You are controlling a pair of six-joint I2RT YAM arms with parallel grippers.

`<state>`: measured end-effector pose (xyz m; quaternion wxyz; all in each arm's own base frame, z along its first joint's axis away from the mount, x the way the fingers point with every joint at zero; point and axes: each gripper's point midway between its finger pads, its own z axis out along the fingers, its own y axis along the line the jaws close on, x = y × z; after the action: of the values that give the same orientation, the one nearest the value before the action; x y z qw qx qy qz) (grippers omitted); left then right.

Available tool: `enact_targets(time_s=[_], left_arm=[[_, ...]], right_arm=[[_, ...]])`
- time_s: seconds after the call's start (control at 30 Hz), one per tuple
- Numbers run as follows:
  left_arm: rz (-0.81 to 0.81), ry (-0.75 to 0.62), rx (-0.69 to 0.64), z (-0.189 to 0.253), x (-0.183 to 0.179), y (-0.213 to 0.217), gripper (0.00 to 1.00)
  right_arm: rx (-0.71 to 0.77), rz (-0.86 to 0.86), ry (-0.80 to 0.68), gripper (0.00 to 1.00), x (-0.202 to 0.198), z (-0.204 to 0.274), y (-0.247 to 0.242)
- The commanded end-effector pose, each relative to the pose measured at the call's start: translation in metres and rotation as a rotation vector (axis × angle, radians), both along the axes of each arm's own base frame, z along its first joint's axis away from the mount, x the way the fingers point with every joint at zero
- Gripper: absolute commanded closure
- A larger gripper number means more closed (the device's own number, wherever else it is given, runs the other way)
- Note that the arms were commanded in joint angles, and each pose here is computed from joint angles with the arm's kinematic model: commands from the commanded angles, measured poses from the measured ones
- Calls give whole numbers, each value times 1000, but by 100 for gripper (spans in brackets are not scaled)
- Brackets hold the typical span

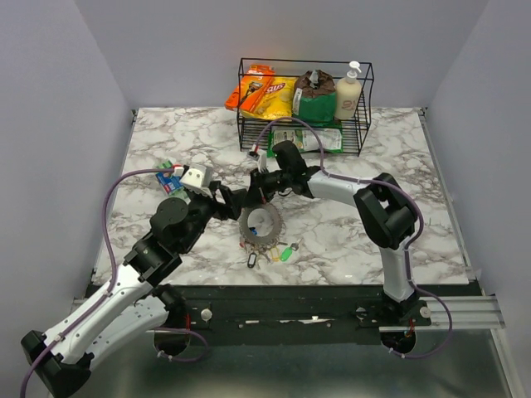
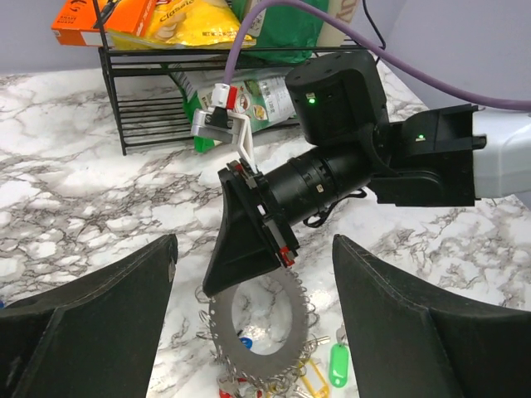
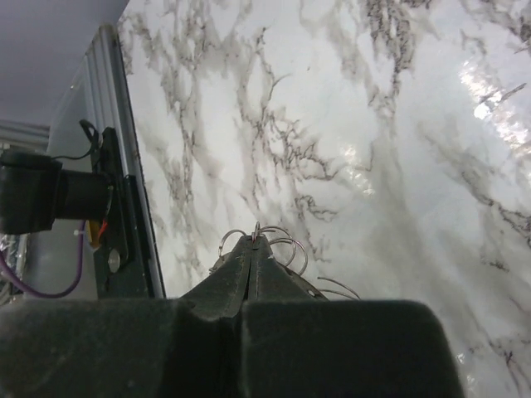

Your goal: Put the keys on the keyring

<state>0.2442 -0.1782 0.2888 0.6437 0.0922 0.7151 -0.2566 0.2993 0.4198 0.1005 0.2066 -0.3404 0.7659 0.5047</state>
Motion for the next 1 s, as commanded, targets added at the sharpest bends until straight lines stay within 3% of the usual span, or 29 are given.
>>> enact_targets(time_s=[0.0,0.17,0.37,0.7,0.8,0.97], left_arm=[[46,19,19,-10,5,6,16],[54,23,26,-11,7,6,16],[53,29,38,-13,9,5,16],[46,49,51,-22,8,4,15],[44,58,57,-25,8,3,15],[41,69,71,-33,12,0,15]], right_arm=[[22,-45,-16,95,20,2,16],[13,-77,-12,90,30,-2,21],[7,-98,-24,71,33,1,20],[20,-176,-163,20,26,50,-7],[25,-213,-219,13,22,69,-19],[-30,-302,-241,10,11,71,-49]])
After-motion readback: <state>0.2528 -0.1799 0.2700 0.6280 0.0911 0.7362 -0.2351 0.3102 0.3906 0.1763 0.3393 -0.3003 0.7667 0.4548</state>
